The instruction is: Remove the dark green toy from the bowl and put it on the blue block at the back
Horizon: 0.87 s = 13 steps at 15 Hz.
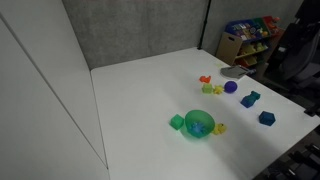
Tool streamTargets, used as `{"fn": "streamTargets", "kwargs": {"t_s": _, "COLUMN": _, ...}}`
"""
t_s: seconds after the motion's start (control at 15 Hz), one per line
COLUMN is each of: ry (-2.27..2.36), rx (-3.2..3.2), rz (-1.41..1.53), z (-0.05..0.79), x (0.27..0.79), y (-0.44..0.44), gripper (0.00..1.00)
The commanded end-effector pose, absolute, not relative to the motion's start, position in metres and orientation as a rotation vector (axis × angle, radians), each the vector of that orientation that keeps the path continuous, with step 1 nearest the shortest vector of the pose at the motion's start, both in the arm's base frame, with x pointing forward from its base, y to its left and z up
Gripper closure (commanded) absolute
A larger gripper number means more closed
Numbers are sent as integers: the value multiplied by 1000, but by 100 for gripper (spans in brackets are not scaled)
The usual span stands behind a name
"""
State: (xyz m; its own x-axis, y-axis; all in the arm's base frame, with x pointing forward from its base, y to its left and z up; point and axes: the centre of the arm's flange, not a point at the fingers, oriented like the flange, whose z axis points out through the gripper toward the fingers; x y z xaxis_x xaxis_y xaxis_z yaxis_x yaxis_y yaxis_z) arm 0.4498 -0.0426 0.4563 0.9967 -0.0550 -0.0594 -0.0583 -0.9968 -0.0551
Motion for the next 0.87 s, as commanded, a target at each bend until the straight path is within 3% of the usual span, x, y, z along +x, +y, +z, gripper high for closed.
{"fn": "streamTargets", "kwargs": {"t_s": 0.0, "ry": -18, "rx": -3099, "rz": 14, "z": 487, "x": 420, "y": -37, "gripper": 0}}
{"fn": "streamTargets", "kwargs": {"t_s": 0.8, "ry": -25, "rx": -3125, "rz": -45, "z": 499, "x": 421, "y": -29, "gripper": 0}}
